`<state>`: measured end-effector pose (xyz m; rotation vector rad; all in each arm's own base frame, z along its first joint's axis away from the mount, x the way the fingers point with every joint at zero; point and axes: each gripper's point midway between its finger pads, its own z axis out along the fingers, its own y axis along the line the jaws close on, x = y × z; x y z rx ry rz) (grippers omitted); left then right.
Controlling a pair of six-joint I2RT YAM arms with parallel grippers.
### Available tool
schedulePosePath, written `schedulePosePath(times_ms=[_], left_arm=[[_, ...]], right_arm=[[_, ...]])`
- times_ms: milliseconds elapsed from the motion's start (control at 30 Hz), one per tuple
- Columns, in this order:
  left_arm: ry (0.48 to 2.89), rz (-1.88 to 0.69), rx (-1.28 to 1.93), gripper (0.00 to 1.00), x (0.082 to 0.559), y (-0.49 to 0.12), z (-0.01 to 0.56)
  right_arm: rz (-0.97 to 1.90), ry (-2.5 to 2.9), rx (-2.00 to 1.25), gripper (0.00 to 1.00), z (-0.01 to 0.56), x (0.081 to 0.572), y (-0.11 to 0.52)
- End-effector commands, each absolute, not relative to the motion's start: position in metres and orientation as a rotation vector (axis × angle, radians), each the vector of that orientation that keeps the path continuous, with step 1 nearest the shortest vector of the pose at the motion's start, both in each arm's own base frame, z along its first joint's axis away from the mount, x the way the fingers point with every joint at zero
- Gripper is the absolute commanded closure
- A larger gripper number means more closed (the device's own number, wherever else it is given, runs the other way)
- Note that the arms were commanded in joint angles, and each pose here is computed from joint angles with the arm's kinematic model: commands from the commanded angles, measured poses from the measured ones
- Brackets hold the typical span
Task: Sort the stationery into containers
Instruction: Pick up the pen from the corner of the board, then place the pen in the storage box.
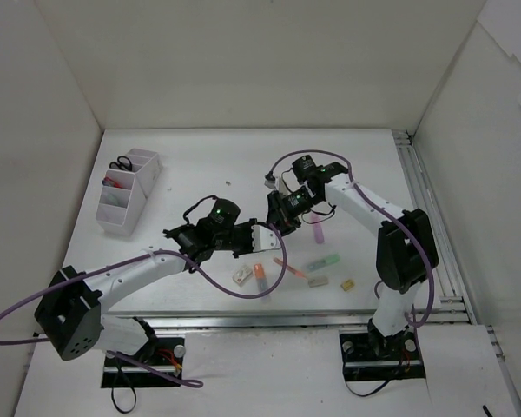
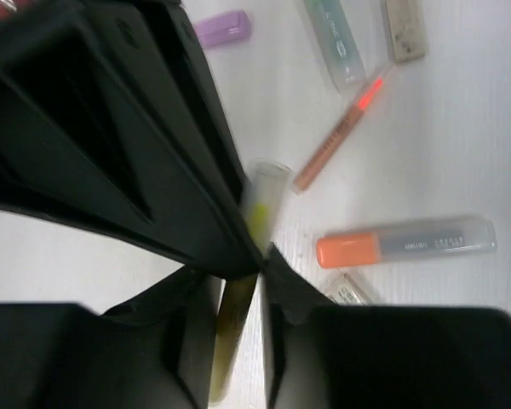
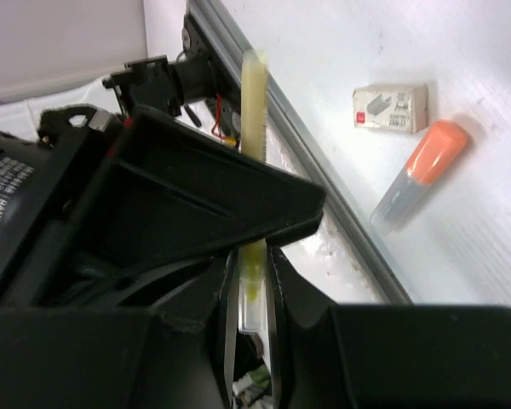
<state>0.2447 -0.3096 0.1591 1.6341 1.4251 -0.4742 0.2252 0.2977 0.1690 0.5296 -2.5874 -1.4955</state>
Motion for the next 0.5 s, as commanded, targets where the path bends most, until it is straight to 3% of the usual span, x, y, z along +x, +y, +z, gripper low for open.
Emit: schedulePosePath(times_ms=[0, 67, 167, 200, 267, 300, 367, 400, 433, 467], left_arm=[[1.315, -0.447, 1.584, 0.87, 0.255, -0.324, 0.200], [1.317, -0.439, 1.564, 1.00, 0.258, -0.325, 0.205], [1.319, -0.429, 1.548, 1.00, 0.261, -0.325, 0.209], [1.314, -0.428, 1.539, 1.00, 0.262, -0.325, 0.212], [1.327, -0.418, 1.522, 1.00, 0.264, -0.324, 0.212], [1.332, -0.409, 1.507, 1.00, 0.266, -0.323, 0.213], [1.370, -0.373, 1.461, 1.00, 0.274, -0.315, 0.212], [1.372, -0.372, 1.407, 1.00, 0.279, -0.311, 0.220], [1.394, -0.370, 1.376, 1.00, 0.282, -0.304, 0.217], [1.433, -0.355, 1.315, 1.00, 0.295, -0.290, 0.219]], right_arm=[[-1.575, -2.510, 0.512, 1.00, 0.188, 0.225, 0.303], [-1.571, -2.511, 0.507, 1.00, 0.187, 0.225, 0.303], [-1.563, -2.527, 0.505, 0.98, 0.186, 0.228, 0.303], [-1.555, -2.546, 0.508, 0.85, 0.187, 0.231, 0.303], [-1.567, -2.579, 0.520, 0.73, 0.193, 0.237, 0.301], [-1.539, -2.645, 0.514, 0.58, 0.194, 0.243, 0.296], [-1.530, -2.748, 0.483, 0.48, 0.199, 0.260, 0.286], [-1.511, -2.833, 0.446, 0.31, 0.205, 0.268, 0.277], [-1.539, -2.890, 0.444, 0.22, 0.211, 0.278, 0.275], [-1.527, -2.959, 0.360, 0.19, 0.210, 0.291, 0.259]])
